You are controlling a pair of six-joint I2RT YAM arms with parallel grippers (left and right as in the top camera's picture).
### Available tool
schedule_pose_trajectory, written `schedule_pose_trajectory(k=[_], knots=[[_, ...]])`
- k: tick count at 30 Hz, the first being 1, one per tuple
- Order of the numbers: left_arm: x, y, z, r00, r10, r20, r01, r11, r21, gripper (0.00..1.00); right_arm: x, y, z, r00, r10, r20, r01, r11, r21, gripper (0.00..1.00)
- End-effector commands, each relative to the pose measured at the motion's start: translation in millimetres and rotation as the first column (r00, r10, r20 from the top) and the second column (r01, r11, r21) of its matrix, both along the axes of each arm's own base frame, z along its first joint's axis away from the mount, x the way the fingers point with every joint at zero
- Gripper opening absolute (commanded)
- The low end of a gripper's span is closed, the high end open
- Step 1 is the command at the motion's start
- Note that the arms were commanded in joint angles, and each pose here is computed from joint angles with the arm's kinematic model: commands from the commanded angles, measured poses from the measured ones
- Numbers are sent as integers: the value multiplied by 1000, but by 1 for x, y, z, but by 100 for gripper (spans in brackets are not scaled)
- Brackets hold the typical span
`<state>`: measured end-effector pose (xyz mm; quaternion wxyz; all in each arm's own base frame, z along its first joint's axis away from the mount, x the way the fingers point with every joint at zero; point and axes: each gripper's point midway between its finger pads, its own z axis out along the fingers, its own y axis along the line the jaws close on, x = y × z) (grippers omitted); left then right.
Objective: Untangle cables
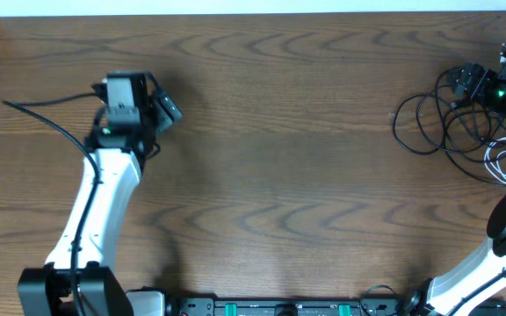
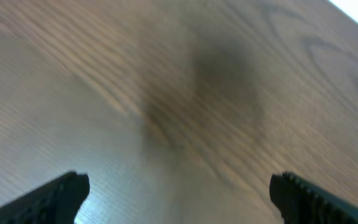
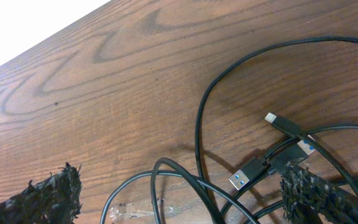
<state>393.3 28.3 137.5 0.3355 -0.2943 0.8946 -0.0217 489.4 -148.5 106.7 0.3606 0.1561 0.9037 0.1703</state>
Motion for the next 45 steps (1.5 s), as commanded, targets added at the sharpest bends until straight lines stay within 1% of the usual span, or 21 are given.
schedule_pose_trajectory(k=[1, 5, 9, 14, 26, 28, 35, 39, 45], knots=[[-12, -7, -38, 999, -45, -18, 45, 999, -11, 98, 5, 3, 4, 1000, 9, 13, -9, 1000, 13, 99], [-18, -9, -67, 998, -53, 34, 53, 998, -18, 98, 5, 3, 4, 1000, 9, 13, -9, 1000, 13, 99], [-31, -9, -90, 996, -52, 71, 53, 998, -16, 98, 5, 3, 4, 1000, 9, 13, -9, 1000, 13, 99], [-55, -8, -110, 994, -47, 98, 48, 999, -8, 98, 5, 3, 4, 1000, 9, 13, -9, 1000, 13, 99], [-121, 6, -137, 991, 3, 137, -10, 999, 48, 98, 5, 3, 4, 1000, 9, 13, -9, 1000, 13, 99], [-129, 6, -140, 989, 4, 147, -11, 999, 48, 98, 5, 3, 4, 1000, 9, 13, -9, 1000, 13, 99], [-141, 7, -141, 984, 8, 178, -18, 998, 54, 98, 5, 3, 4, 1000, 9, 13, -9, 1000, 13, 99], [-150, 11, -146, 990, 20, 142, -30, 997, 67, 98, 5, 3, 4, 1000, 9, 13, -9, 1000, 13, 99], [-158, 10, -140, 991, 13, 136, -23, 997, 73, 98, 5, 3, 4, 1000, 9, 13, -9, 1000, 13, 99]])
